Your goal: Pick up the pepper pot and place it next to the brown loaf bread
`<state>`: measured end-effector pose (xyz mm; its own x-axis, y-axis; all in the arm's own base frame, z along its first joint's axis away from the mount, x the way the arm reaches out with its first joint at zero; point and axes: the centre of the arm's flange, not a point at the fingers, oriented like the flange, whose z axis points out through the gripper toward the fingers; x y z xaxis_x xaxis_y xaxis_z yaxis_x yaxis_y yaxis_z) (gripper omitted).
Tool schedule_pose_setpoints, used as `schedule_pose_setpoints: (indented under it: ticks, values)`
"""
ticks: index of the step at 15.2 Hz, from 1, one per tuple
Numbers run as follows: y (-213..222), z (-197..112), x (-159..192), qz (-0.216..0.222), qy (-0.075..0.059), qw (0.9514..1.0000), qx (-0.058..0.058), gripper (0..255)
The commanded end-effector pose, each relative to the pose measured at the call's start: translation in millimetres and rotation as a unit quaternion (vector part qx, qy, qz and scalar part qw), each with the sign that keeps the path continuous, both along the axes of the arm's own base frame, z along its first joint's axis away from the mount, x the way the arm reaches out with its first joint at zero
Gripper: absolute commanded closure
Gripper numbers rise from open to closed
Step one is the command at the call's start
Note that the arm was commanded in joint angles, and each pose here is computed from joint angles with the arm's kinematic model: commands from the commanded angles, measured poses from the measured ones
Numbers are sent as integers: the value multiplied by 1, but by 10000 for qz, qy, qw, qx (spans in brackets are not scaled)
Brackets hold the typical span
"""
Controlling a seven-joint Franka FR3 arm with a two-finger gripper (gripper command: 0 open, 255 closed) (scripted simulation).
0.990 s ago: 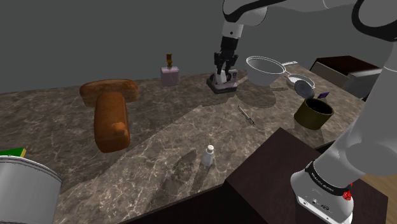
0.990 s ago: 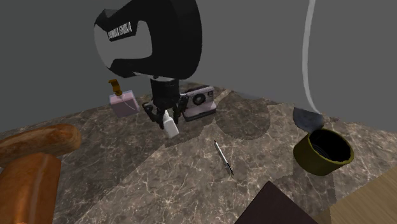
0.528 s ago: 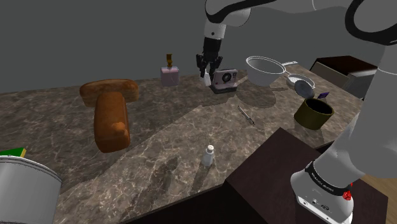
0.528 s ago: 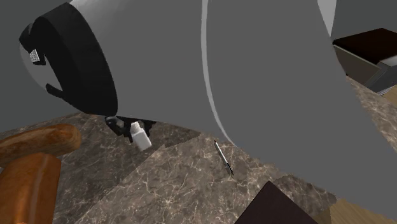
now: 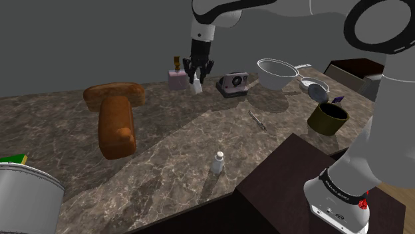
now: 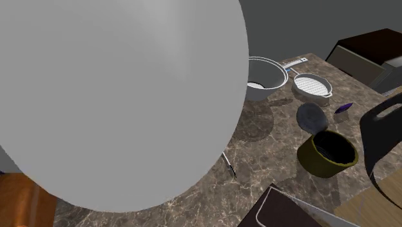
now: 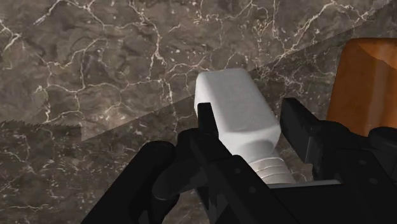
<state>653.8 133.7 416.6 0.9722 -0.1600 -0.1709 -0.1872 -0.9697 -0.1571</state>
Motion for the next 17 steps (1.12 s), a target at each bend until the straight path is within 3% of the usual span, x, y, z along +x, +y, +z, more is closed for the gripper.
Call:
schedule_pose_setpoints:
  ticks: [1, 13, 17]
  values:
    - [28, -3, 7, -7, 0, 10000, 2, 255]
    - [183, -3, 40, -7, 0, 10000, 2, 255]
    - [186, -19, 41, -7, 0, 10000, 2, 255]
